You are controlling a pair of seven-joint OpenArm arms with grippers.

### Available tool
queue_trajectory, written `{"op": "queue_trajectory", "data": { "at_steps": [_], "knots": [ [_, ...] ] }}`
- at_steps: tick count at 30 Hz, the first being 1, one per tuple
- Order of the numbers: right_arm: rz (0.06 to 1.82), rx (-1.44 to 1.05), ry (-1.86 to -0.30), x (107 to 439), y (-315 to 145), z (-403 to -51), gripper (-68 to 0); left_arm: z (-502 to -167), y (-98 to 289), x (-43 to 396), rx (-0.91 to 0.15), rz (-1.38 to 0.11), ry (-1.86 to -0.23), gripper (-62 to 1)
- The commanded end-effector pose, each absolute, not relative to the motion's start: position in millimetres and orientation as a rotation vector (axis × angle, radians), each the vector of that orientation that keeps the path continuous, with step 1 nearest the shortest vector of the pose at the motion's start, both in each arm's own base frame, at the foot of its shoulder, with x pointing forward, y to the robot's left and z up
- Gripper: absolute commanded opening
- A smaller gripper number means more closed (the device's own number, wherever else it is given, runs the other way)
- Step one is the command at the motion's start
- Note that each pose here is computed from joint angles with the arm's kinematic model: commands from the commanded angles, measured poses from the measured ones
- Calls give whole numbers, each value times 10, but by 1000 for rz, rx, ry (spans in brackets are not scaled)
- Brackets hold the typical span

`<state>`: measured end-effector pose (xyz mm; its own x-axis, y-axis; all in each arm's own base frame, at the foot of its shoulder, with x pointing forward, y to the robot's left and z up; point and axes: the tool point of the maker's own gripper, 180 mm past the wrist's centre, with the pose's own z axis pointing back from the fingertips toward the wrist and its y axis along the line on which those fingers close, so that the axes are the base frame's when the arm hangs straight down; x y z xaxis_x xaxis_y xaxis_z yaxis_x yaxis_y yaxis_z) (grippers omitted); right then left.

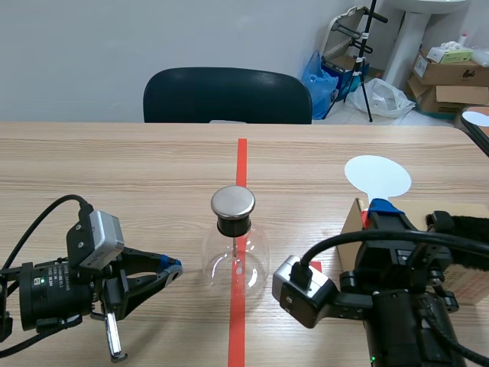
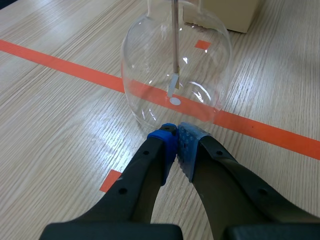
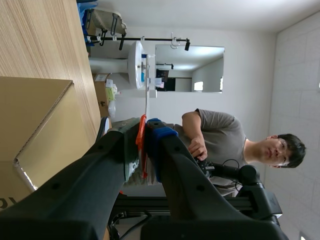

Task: Do the electroscope experiment

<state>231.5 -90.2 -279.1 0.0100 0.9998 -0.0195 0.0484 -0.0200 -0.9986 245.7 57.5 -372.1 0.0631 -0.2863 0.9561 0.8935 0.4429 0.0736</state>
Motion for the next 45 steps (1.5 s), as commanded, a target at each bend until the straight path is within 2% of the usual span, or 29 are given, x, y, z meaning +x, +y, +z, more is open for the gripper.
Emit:
{"op": "queue_trajectory", "data": {
  "at_steps": [1, 33, 45],
  "knots": [
    [1175, -1289, -1259, 2367, -913, -2692, -665, -3599, 530, 2511, -672, -988, -1228, -577],
    [1176, -1288, -1260, 2367, -911, -2692, -665, -3607, 538, 2503, -671, -989, -1225, -577],
    [1365, -1169, -1436, 2316, -472, -2704, -665, -3607, 538, 2503, -671, -989, -1224, -577]
  ]
}}
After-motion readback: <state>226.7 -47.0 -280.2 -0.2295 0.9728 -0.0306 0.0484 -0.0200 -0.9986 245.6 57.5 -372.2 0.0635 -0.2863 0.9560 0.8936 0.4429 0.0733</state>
